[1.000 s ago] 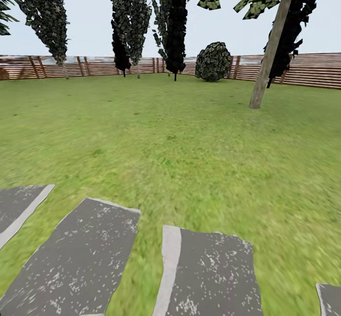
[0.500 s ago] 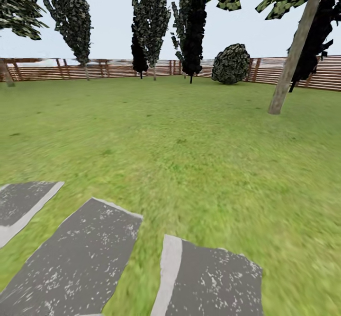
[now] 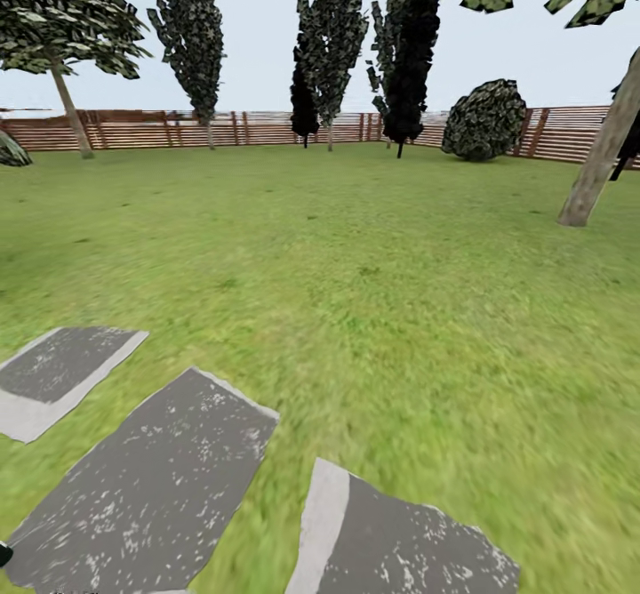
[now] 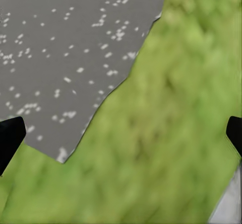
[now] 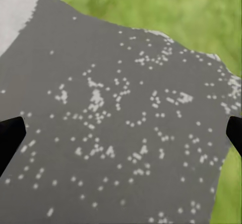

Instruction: Pick up the pesticide atomizer in the garden and spray insectifuge to fully cover both potted plants in the garden.

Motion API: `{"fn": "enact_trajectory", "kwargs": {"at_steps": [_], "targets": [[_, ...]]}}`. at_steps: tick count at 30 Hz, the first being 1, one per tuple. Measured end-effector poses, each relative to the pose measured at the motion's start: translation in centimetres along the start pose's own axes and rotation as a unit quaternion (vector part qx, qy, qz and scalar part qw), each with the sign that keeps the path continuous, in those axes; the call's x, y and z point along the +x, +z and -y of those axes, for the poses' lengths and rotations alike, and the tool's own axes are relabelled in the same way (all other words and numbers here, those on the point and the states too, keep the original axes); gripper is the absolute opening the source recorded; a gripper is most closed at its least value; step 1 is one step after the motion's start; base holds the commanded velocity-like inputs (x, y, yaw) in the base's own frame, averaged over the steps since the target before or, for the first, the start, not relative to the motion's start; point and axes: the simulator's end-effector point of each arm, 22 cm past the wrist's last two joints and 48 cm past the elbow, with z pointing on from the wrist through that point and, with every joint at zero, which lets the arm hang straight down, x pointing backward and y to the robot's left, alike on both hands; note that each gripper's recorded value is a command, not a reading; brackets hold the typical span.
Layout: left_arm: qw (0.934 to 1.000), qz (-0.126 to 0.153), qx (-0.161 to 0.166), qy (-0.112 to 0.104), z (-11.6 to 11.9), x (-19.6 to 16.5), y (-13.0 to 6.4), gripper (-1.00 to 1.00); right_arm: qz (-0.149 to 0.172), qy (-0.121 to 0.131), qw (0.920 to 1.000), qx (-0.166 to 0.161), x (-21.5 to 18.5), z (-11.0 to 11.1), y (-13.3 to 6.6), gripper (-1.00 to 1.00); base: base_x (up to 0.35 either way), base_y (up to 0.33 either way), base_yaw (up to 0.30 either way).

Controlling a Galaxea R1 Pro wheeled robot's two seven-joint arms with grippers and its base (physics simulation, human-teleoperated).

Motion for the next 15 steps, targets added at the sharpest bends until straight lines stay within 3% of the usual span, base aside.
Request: {"fn": "enact_trajectory", "kwargs": {"at_steps": [15], "targets": [[1.0000,0.000,0.000,0.000,0.00,-0.01,0.01,1.00,0.001,0.000,1.0000,0.000,-0.05,0.00,0.00,1.00,0.187,-0.225,0.276]]}}
